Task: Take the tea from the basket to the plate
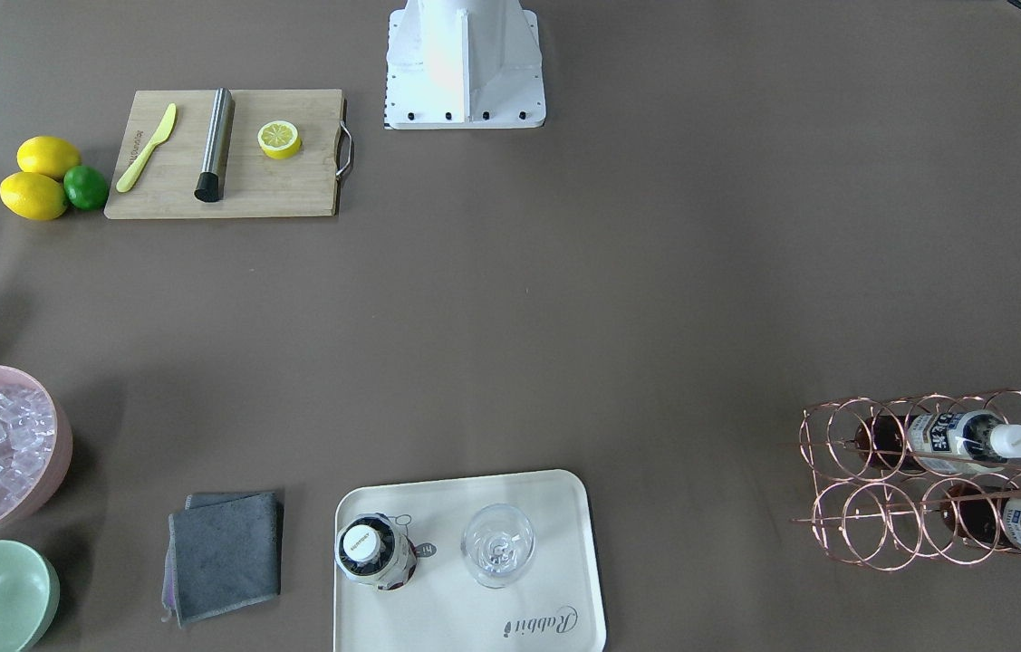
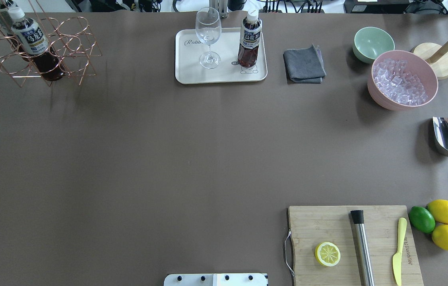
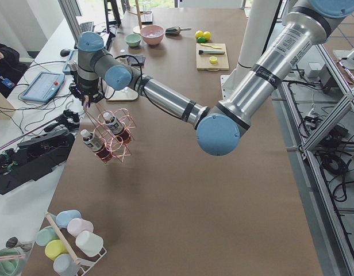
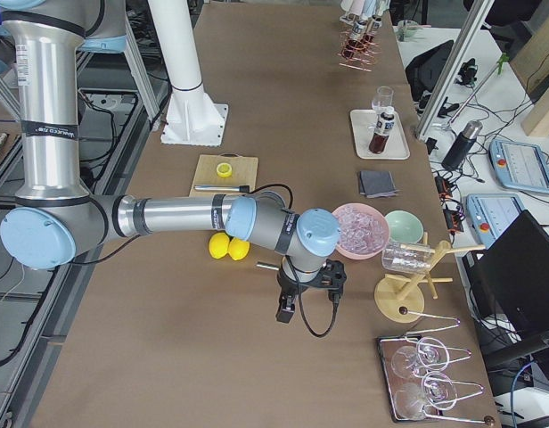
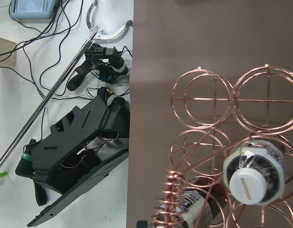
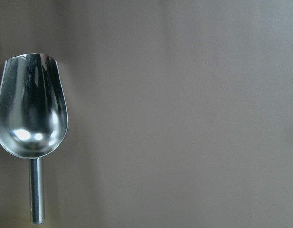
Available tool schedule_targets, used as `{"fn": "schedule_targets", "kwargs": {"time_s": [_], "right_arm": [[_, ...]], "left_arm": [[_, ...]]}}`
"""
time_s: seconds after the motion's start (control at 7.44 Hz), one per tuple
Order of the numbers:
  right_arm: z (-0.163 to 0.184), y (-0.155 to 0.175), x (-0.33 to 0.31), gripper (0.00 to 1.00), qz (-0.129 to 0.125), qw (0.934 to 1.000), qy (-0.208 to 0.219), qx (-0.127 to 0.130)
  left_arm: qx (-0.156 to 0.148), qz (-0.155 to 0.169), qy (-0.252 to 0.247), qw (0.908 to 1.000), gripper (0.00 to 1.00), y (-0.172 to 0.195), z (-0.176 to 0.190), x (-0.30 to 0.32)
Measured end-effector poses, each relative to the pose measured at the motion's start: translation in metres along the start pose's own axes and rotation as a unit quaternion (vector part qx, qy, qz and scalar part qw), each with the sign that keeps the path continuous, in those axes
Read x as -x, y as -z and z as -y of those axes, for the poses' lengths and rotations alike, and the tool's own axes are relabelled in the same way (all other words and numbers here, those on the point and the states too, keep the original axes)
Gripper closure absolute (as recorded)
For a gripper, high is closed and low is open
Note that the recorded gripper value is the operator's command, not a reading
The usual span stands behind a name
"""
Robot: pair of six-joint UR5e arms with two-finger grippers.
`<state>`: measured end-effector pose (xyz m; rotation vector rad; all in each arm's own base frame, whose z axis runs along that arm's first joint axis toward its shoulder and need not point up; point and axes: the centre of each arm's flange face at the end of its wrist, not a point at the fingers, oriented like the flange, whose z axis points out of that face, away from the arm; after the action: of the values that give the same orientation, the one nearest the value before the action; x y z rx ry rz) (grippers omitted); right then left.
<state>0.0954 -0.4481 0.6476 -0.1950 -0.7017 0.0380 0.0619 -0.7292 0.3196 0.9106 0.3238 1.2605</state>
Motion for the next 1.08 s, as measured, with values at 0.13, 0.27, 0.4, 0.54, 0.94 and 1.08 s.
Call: {"fn": "schedule_targets", "kwargs": {"time_s": [0.13, 0.27, 0.4, 0.54, 0.94, 1.08], "right_arm": [[0.001, 0.0, 0.0, 0.0, -0.005, 1.0, 0.0, -0.001], [0.001, 0.0, -0.002, 0.0, -0.016, 0.9998, 0.008, -0.009], [0.002, -0.003, -0.005, 0.0, -0.023, 0.9995, 0.013, -0.015], [0.002, -0.006, -0.008, 0.0, -0.024, 0.9994, 0.015, -0.018], [0.007, -0.01, -0.01, 0.0, -0.018, 0.9989, 0.027, -0.035], [0.007, -0.012, -0.011, 0.0, -0.018, 0.9988, 0.028, -0.037]], "left_arm": [[0.0, -0.001, 0.0, 1.0, 1.0, -0.001, -0.001, 0.0], [0.002, -0.003, 0.002, 1.0, 1.0, -0.003, -0.005, -0.003], [0.004, -0.006, 0.004, 1.0, 1.0, -0.007, -0.01, -0.006], [0.006, -0.008, 0.007, 0.9999, 1.0, -0.009, -0.014, -0.008], [0.026, 0.003, 0.005, 0.9996, 1.0, -0.015, -0.014, -0.006], [0.03, 0.004, 0.003, 0.9995, 1.0, -0.017, -0.014, -0.006]]}}
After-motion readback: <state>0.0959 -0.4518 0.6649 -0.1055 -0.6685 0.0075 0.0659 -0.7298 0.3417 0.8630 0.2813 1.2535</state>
